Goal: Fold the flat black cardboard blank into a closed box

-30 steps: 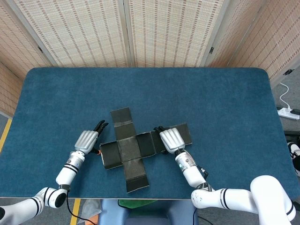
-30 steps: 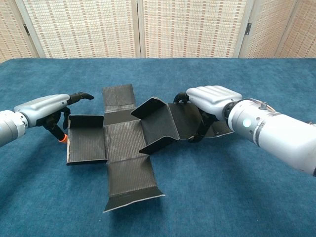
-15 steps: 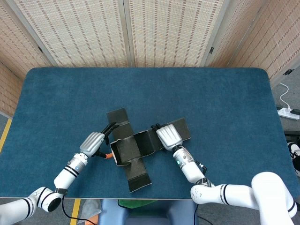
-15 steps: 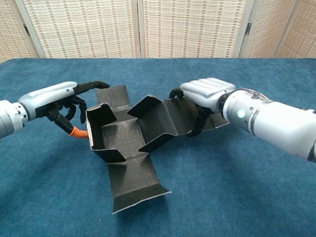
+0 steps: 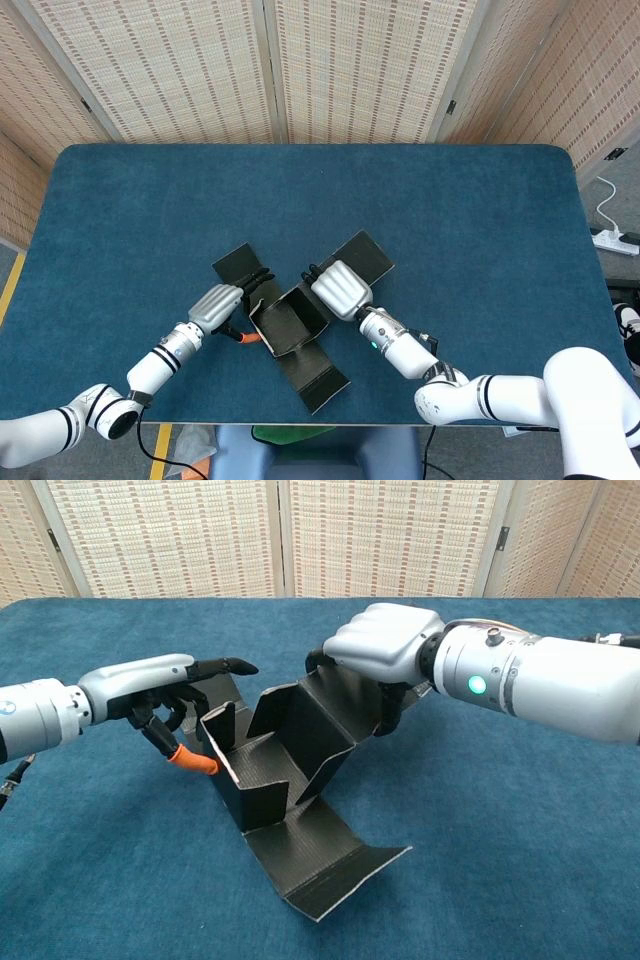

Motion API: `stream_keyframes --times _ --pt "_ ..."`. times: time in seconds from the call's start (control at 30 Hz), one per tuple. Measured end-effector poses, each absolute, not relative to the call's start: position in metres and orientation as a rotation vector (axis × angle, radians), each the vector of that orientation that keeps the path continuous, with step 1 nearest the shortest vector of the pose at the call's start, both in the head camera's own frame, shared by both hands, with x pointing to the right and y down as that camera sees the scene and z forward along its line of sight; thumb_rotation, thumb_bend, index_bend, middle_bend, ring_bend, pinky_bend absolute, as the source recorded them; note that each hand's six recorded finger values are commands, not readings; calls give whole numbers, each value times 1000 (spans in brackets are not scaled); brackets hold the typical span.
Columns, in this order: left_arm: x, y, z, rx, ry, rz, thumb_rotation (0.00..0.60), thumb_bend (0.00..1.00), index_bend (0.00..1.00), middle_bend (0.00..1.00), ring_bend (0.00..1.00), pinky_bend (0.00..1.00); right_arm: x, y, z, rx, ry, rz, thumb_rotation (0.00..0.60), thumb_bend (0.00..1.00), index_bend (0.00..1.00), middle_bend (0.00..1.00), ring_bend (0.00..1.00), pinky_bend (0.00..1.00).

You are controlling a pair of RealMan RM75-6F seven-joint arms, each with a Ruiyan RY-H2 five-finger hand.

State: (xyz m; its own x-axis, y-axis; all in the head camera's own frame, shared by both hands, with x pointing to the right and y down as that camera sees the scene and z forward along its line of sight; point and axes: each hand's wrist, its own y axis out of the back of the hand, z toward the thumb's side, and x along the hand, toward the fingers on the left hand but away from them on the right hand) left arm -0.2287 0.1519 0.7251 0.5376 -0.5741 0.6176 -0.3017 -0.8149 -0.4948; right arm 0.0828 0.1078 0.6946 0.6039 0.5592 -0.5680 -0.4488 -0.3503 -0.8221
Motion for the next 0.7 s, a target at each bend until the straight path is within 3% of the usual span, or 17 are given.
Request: stream_keyframes --times 0.57,0.63,0.7 --pt "-221 162 741 -2792 674 -1222 600 194 0 0 526 773 58 98 681 -1436 38 733 600 185 456 373 744 1000" --pt "-222 164 743 -2828 675 -1229 600 194 4 2 525 771 55 98 682 -1436 32 719 600 184 427 340 744 1000" --pt "-222 166 746 -2863 682 -1233 600 193 40 37 528 768 52 98 683 -1435 25 707 600 184 331 269 743 1000"
